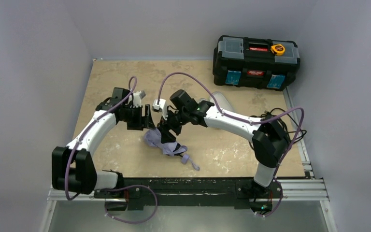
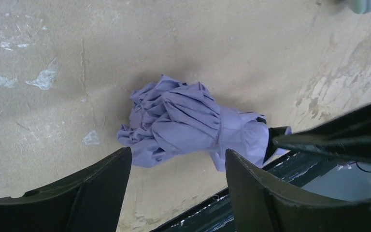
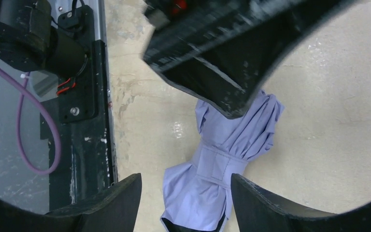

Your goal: Open the umbrella

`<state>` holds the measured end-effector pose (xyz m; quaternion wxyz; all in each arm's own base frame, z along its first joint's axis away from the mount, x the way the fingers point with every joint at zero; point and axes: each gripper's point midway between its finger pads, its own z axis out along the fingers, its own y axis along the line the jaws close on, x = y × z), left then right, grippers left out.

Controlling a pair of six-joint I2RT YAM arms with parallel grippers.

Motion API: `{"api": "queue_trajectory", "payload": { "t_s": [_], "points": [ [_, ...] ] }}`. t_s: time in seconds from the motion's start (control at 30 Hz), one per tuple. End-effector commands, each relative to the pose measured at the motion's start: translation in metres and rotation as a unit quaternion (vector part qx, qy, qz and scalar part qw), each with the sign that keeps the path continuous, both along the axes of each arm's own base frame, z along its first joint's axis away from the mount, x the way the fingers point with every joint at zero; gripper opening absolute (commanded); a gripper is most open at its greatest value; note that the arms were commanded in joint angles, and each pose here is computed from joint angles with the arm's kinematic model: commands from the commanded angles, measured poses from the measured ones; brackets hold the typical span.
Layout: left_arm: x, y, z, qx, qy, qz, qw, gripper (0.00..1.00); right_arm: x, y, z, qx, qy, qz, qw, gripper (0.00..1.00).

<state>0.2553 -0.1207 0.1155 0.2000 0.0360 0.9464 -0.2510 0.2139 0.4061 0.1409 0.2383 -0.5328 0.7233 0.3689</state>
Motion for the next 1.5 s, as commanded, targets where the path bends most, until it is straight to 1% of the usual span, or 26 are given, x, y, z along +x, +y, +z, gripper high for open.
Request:
{"api": "queue_trajectory", "payload": {
  "t_s": [0.0,0.1,0.27,0.33,0.5,0.6,0.73,0.8,0.93,1.1,1.2,1.27,1.37,1.43,1.47],
  "points": [
    [0.012,-0.002,-0.015,0.009,0.048,0.039,0.998,0.7,0.009,0.01,0.0,-0.004,-0.047,-0.017,0.999,0.64],
    [0.012,-0.009,-0.025,0.017,0.065,0.023,0.997,0.68,0.006,0.015,-0.006,-0.014,-0.065,-0.014,0.998,0.59],
    [0.017,-0.007,-0.04,0.041,0.081,0.024,0.996,0.65,0.014,0.015,-0.023,-0.046,-0.112,-0.035,0.992,0.58],
    [0.019,-0.006,-0.044,0.049,0.086,0.02,0.995,0.65,0.018,0.013,-0.029,-0.056,-0.119,-0.044,0.99,0.56],
    [0.023,-0.006,-0.052,0.058,0.103,0.02,0.993,0.58,0.018,0.008,-0.048,-0.083,-0.122,-0.042,0.988,0.55],
    [0.023,-0.01,-0.053,0.064,0.101,0.007,0.993,0.54,0.023,0.005,-0.056,-0.093,-0.13,-0.049,0.986,0.53],
    [0.019,-0.01,-0.055,0.071,0.098,0.002,0.993,0.5,0.025,0.007,-0.056,-0.088,-0.134,-0.05,0.986,0.4],
    [0.019,-0.008,-0.058,0.078,0.097,0.001,0.992,0.49,0.023,0.007,-0.054,-0.085,-0.131,-0.049,0.986,0.36],
    [0.022,-0.006,-0.06,0.085,0.096,0.001,0.992,0.46,0.019,0.01,-0.045,-0.071,-0.121,-0.044,0.989,0.39],
    [0.023,-0.006,-0.06,0.087,0.096,-0.001,0.992,0.44,0.02,0.01,-0.042,-0.063,-0.096,-0.046,0.992,0.28],
    [0.023,-0.006,-0.06,0.088,0.094,-0.001,0.992,0.43,0.028,0.007,-0.046,-0.063,-0.071,-0.055,0.994,0.26],
    [0.022,-0.006,-0.06,0.086,0.094,-0.001,0.992,0.43,0.031,0.005,-0.051,-0.066,-0.06,-0.06,0.994,0.2],
    [0.022,-0.007,-0.06,0.087,0.092,-0.005,0.992,0.43,0.032,0.006,-0.056,-0.071,-0.057,-0.06,0.994,0.07],
    [0.021,-0.009,-0.06,0.089,0.09,-0.009,0.992,0.42,0.03,0.008,-0.055,-0.067,-0.051,-0.056,0.995,0.0],
    [0.02,-0.009,-0.06,0.089,0.091,-0.01,0.992,0.42,0.028,0.009,-0.054,-0.063,-0.047,-0.052,0.996,0.0]
  ]
}}
